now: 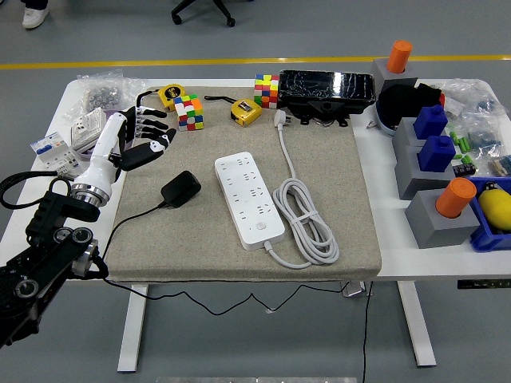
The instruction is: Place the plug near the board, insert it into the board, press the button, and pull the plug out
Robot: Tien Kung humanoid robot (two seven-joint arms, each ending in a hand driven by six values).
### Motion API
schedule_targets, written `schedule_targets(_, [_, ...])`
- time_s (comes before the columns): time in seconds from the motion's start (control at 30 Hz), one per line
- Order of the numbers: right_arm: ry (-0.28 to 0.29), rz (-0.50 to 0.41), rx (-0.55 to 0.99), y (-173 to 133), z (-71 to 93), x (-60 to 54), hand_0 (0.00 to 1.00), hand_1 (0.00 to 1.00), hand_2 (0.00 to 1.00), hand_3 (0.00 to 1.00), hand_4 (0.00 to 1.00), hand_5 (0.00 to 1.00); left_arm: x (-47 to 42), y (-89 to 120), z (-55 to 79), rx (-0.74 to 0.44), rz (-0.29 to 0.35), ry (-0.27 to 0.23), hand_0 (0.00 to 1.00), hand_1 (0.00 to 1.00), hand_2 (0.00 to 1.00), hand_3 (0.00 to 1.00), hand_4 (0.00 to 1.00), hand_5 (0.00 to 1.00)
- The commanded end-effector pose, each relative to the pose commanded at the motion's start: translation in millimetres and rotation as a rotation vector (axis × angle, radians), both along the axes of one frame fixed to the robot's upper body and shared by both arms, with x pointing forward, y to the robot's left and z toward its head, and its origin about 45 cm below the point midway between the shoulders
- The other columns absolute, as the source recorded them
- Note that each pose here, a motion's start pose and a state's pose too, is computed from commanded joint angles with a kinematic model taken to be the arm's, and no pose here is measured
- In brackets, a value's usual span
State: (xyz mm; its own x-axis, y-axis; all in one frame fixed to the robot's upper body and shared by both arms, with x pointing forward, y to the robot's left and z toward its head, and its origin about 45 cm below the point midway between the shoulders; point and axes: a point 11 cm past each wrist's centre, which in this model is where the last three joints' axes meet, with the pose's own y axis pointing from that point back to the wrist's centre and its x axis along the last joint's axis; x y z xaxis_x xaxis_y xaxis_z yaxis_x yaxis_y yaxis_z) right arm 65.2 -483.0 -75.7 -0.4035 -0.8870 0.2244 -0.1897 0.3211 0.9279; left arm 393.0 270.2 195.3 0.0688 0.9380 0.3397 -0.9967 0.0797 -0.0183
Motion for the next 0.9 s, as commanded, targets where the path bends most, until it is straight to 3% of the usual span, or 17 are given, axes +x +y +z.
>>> schedule_targets(0.9, [-0.001,-0.002,0.000,-0.4,0.2,0.2,0.576,0.637,0.628,0.554,0.896,0.425,0.3,-0.7,0.2,0.001,-0.003,0.001,0.499,0.519,0.527,0.581,0.753,0.196])
